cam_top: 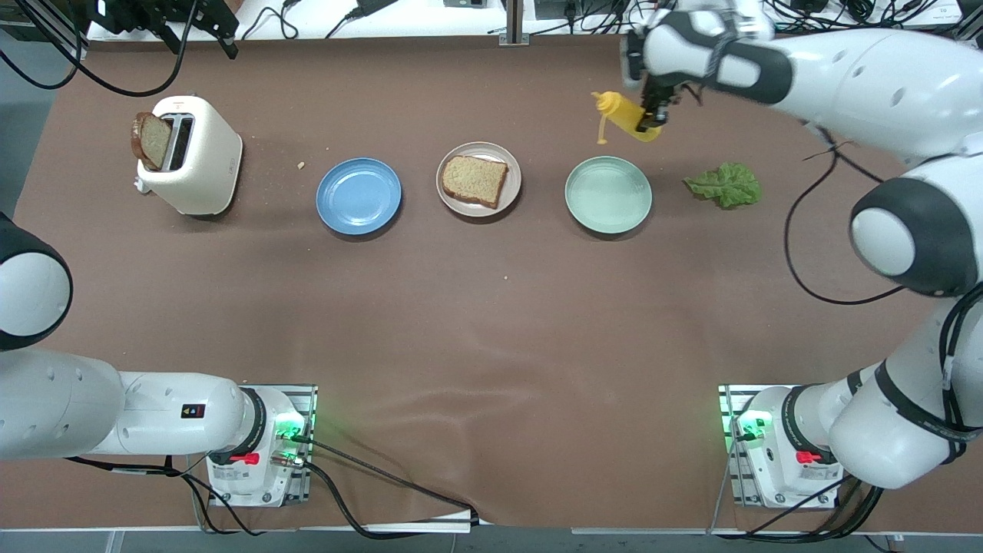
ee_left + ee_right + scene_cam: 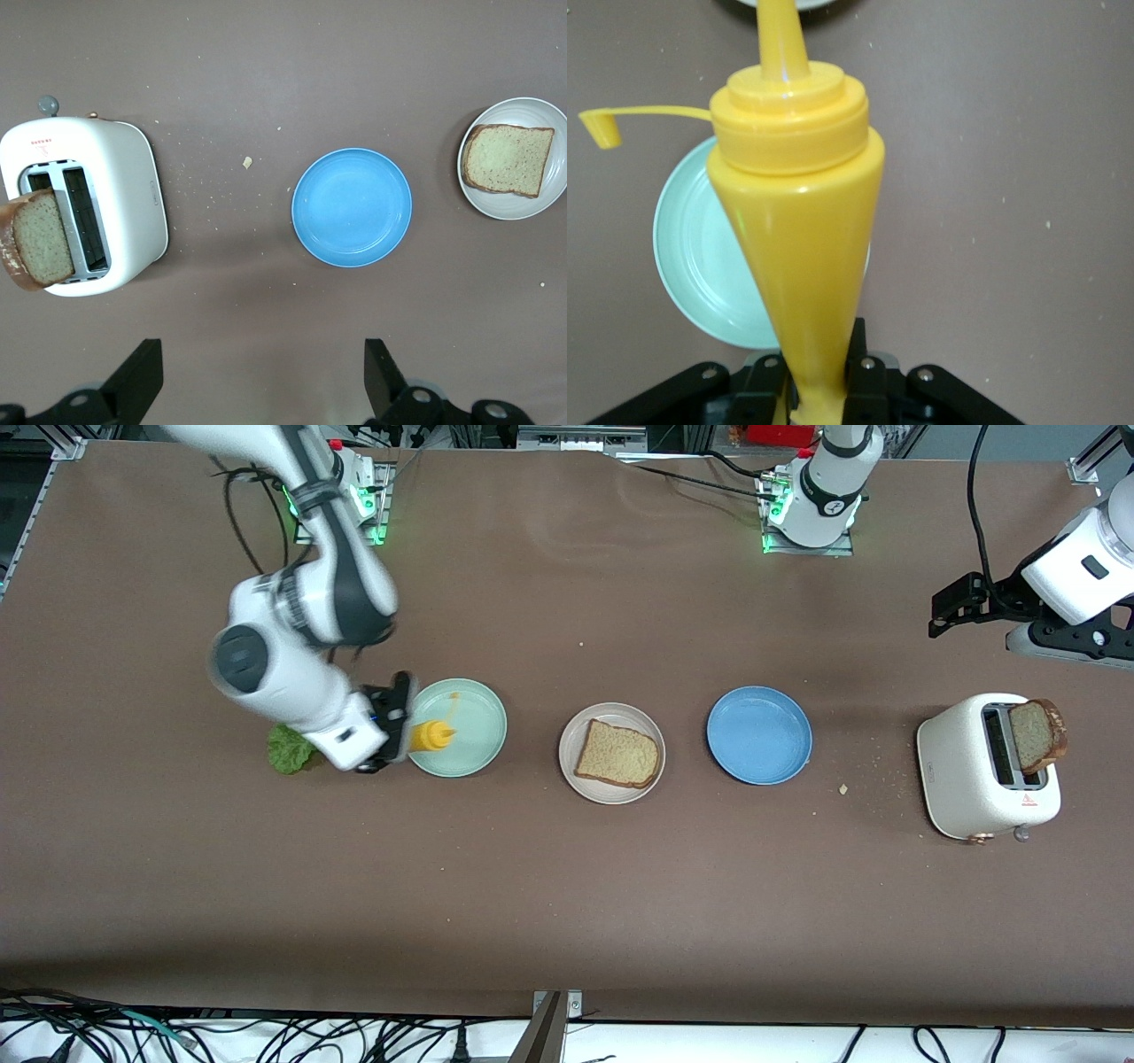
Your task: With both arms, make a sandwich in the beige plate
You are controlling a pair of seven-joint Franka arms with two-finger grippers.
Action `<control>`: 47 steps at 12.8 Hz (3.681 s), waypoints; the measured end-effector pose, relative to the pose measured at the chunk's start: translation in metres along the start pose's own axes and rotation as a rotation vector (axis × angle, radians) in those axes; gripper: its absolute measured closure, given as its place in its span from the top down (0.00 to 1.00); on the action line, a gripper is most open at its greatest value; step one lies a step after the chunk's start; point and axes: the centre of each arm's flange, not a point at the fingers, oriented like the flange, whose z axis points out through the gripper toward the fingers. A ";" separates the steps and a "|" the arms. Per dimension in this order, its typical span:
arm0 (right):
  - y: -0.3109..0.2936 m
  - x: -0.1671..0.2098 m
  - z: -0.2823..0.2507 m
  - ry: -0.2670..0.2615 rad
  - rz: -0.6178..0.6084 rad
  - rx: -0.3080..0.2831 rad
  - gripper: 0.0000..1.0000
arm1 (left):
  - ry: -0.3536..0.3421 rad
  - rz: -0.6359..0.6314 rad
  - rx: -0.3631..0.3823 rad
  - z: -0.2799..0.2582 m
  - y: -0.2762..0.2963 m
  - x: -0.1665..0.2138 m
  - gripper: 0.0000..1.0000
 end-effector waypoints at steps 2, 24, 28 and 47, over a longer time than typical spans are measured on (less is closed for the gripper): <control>-0.016 0.054 0.004 -0.129 -0.006 -0.016 0.22 | 0.000 0.000 0.000 0.000 0.000 0.000 1.00; -0.078 0.235 0.045 -0.430 0.273 -0.248 0.22 | 0.000 0.001 0.000 0.000 0.000 0.000 1.00; -0.021 0.122 -0.057 -0.161 0.390 -0.056 0.22 | 0.000 0.001 0.000 0.000 0.000 0.000 1.00; 0.024 -0.220 0.177 0.665 -0.171 0.178 0.22 | 0.002 0.000 0.001 0.000 0.000 0.000 1.00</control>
